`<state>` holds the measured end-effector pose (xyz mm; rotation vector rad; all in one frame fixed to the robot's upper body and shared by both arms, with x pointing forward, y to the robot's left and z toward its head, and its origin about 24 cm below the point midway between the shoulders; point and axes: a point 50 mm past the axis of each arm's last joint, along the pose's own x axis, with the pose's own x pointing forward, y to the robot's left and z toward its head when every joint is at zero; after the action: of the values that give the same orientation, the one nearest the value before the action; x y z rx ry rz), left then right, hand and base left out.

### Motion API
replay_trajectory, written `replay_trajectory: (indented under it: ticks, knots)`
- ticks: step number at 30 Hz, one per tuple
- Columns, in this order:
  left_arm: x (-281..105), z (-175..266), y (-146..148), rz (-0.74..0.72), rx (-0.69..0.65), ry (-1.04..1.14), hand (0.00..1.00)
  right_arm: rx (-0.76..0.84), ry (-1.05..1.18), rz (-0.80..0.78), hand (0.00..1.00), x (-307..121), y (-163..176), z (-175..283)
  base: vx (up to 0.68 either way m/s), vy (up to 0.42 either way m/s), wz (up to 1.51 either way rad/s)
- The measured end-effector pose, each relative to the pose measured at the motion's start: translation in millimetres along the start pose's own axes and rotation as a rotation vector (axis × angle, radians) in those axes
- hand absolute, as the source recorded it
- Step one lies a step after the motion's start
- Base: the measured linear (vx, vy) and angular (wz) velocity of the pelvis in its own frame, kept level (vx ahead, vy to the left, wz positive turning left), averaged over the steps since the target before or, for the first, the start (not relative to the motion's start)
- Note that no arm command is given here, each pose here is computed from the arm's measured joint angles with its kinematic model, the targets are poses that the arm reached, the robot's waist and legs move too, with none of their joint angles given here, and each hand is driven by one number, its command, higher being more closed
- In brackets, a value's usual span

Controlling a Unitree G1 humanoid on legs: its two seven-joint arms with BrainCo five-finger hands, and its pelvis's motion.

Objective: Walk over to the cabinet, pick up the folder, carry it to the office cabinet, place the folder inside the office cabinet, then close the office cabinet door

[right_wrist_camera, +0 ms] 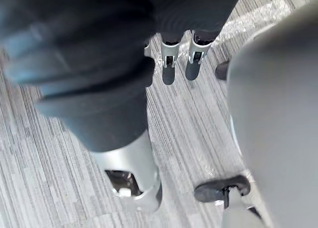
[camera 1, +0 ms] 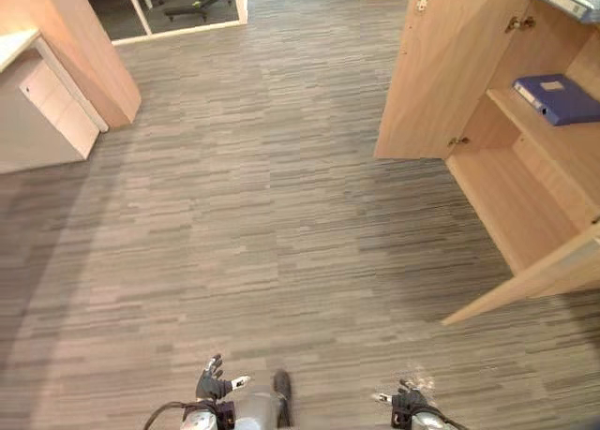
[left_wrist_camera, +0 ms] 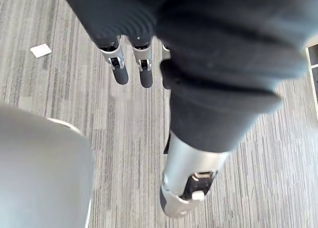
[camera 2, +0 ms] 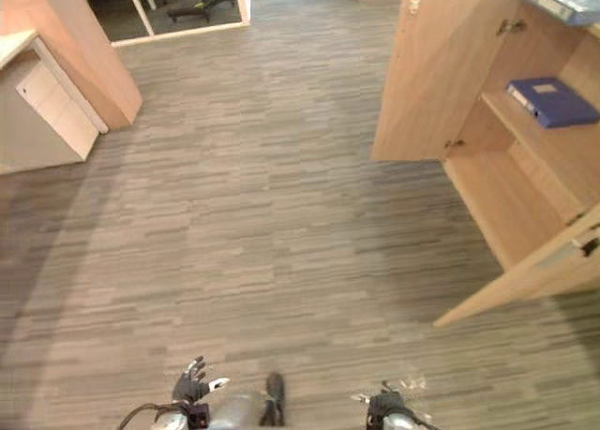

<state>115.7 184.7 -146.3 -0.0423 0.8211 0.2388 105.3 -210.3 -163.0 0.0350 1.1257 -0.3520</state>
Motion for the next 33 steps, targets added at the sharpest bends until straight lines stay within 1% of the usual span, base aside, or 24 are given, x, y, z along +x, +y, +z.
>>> replay_trajectory:
  ticks: [1,3,5,7,9,12,15,19,23,25,27,33]
  knots:
    - [-1.4,-2.8,-0.2,-0.005,0.012,0.007,0.00,0.016,0.005,-0.009,0.00,-0.3,-3.1,-2.2,0.46,0.448,-0.29]
    - [-5.0,-9.1,-5.4,-0.037,0.035,0.021,0.00,0.027,-0.054,-0.057,0.00,0.1,-21.7,7.2,0.45,0.388,0.09]
    - [-6.3,-11.1,-9.3,-0.064,0.040,0.027,0.00,0.027,-0.062,-0.065,0.00,0.5,-24.2,10.3,0.40,0.220,0.32]
    - [-6.5,-10.6,-14.8,-0.102,0.064,0.024,0.00,0.043,-0.066,-0.056,0.00,0.4,-18.5,11.0,0.36,0.108,0.27]
    - [-4.0,-5.7,-19.7,-0.141,0.088,0.012,0.00,0.095,-0.102,-0.033,0.00,0.8,-8.7,21.2,0.30,-0.014,0.14]
    - [-1.2,-2.3,-21.8,-0.154,0.113,0.009,0.00,0.129,-0.126,-0.015,0.00,0.9,-1.7,28.4,0.17,-0.084,0.01]
    - [-0.9,-3.9,-20.5,-0.160,0.143,0.018,0.00,0.167,-0.115,-0.014,0.00,0.2,-0.2,24.0,0.19,-0.188,0.11]
    - [-0.1,-6.0,-19.7,-0.147,0.128,0.039,0.00,0.159,-0.116,-0.004,0.00,0.2,2.0,24.2,0.37,-0.291,0.09]
    - [2.5,-5.0,-12.7,-0.119,0.119,0.054,0.00,0.163,-0.082,-0.001,0.00,-0.9,4.0,13.3,0.34,-0.345,0.07]
    - [2.7,-4.9,-7.6,-0.091,0.088,0.056,0.00,0.166,-0.065,0.006,0.00,-1.0,4.1,9.4,0.34,-0.295,-0.15]
    - [2.8,-4.4,-1.4,-0.045,0.019,0.054,0.00,0.164,-0.043,0.001,0.00,-1.1,1.8,4.0,0.32,-0.175,-0.50]
    - [3.8,1.3,6.9,0.017,-0.057,0.023,0.00,0.153,-0.036,-0.005,0.00,-0.7,-0.9,3.6,0.28,-0.062,-0.87]
